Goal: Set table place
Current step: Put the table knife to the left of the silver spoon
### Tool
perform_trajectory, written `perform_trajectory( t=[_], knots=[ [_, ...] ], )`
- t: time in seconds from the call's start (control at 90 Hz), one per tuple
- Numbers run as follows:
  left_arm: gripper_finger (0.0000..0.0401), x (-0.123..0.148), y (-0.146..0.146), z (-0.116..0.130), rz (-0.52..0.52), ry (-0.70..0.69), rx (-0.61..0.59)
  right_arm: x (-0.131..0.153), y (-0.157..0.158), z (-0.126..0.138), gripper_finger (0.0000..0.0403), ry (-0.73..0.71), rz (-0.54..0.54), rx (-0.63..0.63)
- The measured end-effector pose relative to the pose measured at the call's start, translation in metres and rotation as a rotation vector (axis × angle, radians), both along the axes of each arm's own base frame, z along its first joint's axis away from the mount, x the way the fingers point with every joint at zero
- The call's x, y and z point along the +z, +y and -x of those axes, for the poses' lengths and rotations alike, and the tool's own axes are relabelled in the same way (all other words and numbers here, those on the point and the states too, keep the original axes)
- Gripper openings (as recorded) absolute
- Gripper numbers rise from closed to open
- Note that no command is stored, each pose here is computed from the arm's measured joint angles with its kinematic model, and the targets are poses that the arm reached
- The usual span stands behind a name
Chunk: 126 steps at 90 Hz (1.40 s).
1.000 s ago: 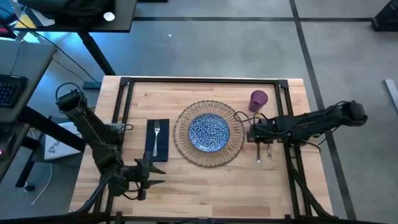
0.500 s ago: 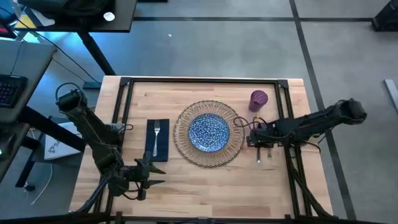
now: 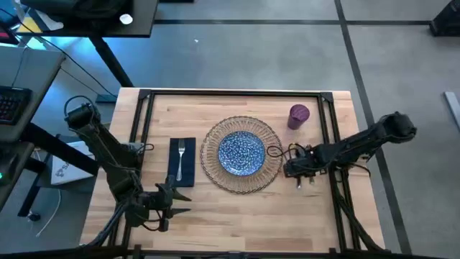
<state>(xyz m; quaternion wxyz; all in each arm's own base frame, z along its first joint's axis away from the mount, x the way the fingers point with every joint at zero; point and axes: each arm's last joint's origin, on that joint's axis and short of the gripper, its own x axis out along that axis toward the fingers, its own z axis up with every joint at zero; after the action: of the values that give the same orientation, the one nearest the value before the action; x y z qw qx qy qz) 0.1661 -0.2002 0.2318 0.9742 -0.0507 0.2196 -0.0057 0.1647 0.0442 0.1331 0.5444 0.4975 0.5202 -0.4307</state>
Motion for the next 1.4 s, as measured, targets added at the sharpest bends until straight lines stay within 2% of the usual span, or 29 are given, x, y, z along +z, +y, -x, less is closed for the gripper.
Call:
perform_trajectory(
  t=[0.556,1.4],
  knots=[
    [0.0129,0.0,0.0,0.0,0.001,0.001,-0.001,-0.001,0.0,0.002,0.0027,0.021,-0.001,0.052],
    [0.0129,0.0,0.0,0.0,0.001,0.001,-0.001,-0.001,-0.012,0.005,0.0025,0.07,0.019,-0.029]
  ],
)
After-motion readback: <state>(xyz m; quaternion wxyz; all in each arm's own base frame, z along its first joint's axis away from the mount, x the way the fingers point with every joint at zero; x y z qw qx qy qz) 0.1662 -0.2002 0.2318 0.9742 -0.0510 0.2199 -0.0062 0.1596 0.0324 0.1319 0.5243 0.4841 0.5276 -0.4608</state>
